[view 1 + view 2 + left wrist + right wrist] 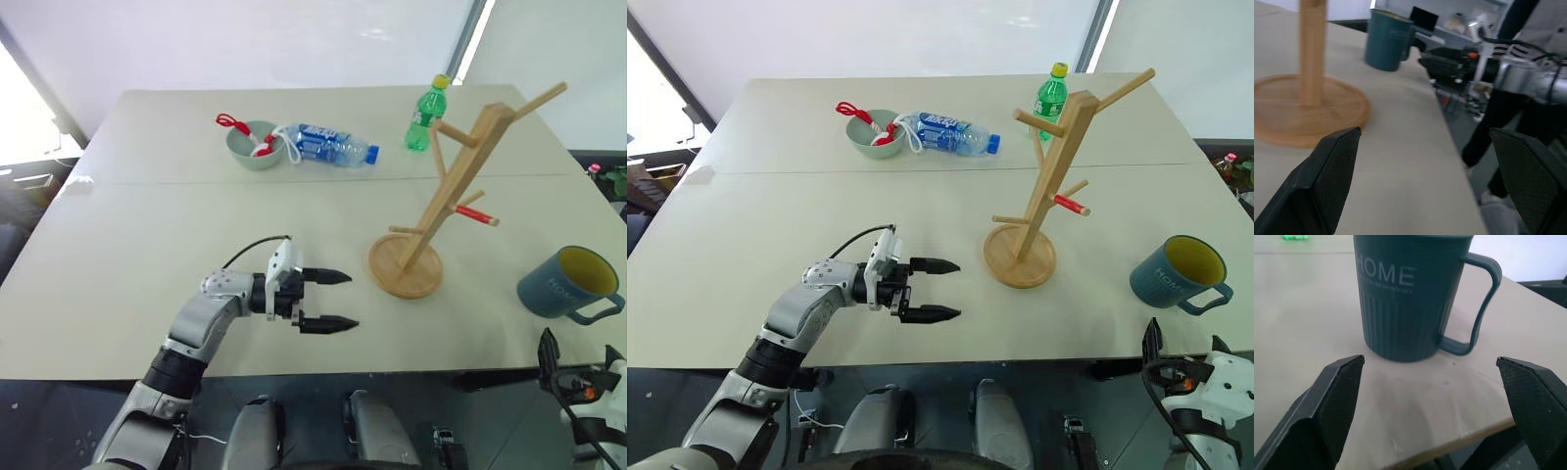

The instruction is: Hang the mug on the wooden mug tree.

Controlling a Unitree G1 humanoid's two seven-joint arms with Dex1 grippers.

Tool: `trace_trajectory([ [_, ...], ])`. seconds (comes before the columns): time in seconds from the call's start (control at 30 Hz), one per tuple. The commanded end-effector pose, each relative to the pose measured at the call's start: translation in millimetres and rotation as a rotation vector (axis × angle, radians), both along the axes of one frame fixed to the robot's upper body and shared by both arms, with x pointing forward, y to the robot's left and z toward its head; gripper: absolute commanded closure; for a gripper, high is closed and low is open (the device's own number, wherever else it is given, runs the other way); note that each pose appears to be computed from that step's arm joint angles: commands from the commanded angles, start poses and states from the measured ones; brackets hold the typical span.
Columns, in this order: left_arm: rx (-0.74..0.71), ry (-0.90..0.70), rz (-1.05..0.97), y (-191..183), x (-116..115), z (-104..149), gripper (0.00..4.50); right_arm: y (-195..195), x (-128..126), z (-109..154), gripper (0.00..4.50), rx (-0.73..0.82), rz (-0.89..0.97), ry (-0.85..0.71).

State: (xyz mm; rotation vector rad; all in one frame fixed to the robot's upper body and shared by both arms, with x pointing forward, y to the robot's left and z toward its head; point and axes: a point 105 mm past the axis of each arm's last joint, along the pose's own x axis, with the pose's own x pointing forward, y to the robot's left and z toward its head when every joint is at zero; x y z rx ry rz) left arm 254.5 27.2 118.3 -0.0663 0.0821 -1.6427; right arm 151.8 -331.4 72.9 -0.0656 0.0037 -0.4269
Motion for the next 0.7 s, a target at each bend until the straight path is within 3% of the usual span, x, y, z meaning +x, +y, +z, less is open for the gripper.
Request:
trace_trajectory([
  [0.03,-0.035,-0.037,-0.085,-12,-13,16,0.00,-15,-4,12,0.02,-0.066,-0.070,-0.017],
  [0.37,-0.048,-0.061,-0.115,-18,-21,22,0.00,-48,4,15,0.02,-0.107,-0.198,-0.001],
  [0.7,-0.053,-0.074,-0.093,-22,-17,25,0.00,-54,24,12,0.02,-0.077,-0.203,-0.014],
])
